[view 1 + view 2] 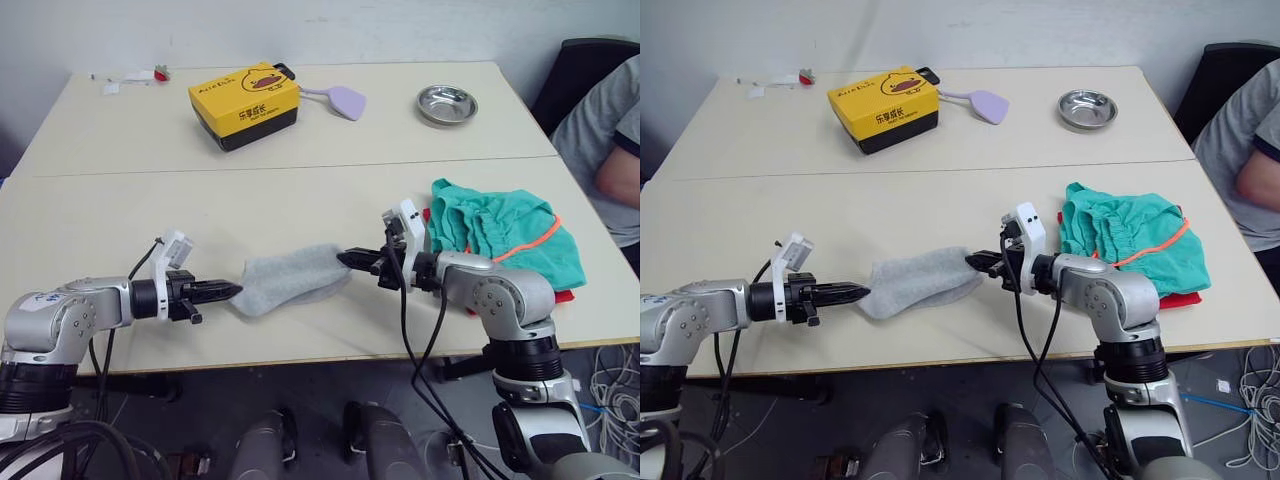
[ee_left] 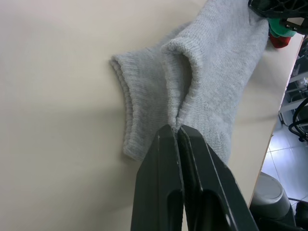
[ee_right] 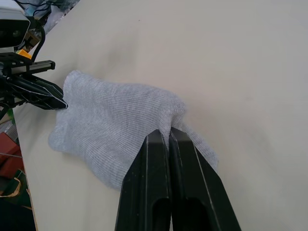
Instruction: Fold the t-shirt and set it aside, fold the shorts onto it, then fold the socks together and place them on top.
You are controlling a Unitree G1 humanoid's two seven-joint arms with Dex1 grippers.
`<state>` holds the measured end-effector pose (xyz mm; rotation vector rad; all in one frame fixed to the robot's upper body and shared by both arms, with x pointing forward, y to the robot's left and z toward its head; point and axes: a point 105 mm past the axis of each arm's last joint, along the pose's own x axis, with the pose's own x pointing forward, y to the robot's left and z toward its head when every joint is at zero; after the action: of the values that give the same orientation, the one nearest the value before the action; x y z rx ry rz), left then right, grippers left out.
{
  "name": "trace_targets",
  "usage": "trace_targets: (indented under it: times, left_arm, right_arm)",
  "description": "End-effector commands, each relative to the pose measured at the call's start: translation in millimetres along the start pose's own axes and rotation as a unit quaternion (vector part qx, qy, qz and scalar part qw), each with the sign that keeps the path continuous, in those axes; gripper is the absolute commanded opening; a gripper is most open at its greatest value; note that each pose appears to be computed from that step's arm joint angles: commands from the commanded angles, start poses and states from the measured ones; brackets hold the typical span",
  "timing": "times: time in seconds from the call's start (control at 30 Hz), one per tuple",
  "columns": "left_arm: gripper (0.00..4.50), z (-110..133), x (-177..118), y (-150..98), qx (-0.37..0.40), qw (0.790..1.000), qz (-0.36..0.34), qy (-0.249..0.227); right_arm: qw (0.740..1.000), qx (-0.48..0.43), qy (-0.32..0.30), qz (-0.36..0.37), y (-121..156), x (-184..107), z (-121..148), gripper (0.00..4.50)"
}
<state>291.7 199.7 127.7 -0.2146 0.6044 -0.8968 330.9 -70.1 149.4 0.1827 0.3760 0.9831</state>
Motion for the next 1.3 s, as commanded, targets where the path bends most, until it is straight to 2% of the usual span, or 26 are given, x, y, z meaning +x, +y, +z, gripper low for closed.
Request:
trace_targets:
  times: [0.03, 0.53, 0.57, 0.67, 0.73, 0.83, 0.9, 0.97, 1.03, 1.13, 1.2, 1.3]
  left_arm:
    - [0.0, 8, -1, 0, 0.001, 1.0, -0.006, -0.013]
    - [0.0, 4, 9, 3, 0.019, 1.0, 0.002, -0.013]
    - [0.0, 5, 10, 4, 0.024, 1.0, 0.003, -0.017]
    - [0.71, 4, 10, 1, 0.04, 0.999, -0.003, -0.017]
    - [1.35, 2, 9, 4, 0.051, 0.999, 0.008, -0.017]
    - [2.3, 7, -3, 11, 0.122, 0.99, 0.057, -0.036]
    - [2.96, 13, -12, 6, 0.162, 0.983, 0.059, -0.056]
    - [2.96, 29, -17, -9, 0.209, 0.971, 0.031, -0.11]
    - [2.96, 36, -16, -26, 0.254, 0.957, -0.01, -0.138]
    - [2.34, 32, 7, -38, 0.315, 0.939, -0.034, -0.133]
    - [1.66, 29, 26, -36, 0.333, 0.933, -0.024, -0.133]
    - [0.69, 22, 49, -23, 0.326, 0.937, 0.007, -0.126]
  right_arm:
    - [1.0, -0.008, -0.009, 0.004, 3, 1, 2, 0.01]
    - [1.0, 0.006, 0.015, -0.018, -7, 3, -15, 0.01]
    - [1.0, 0.011, 0.022, -0.019, -8, 3, -18, 0.21]
    - [0.999, 0.014, 0.0, -0.034, -13, 1, -13, 1.01]
    - [0.999, -0.001, -0.005, -0.04, -16, -2, -11, 1.76]
    - [0.998, -0.041, -0.021, -0.039, -18, -17, -2, 2.81]
    - [0.996, -0.078, -0.05, -0.008, -9, -25, 11, 3.51]
    - [0.991, -0.098, -0.077, 0.044, 8, -31, 24, 3.51]
    - [0.986, -0.115, -0.086, 0.083, 22, -30, 29, 3.51]
    - [0.976, -0.181, -0.081, 0.093, 33, -9, 24, 2.89]
    - [0.968, -0.223, -0.058, 0.102, 40, 9, 10, 2.16]
    - [0.959, -0.268, -0.039, 0.083, 36, 29, -7, 1.11]
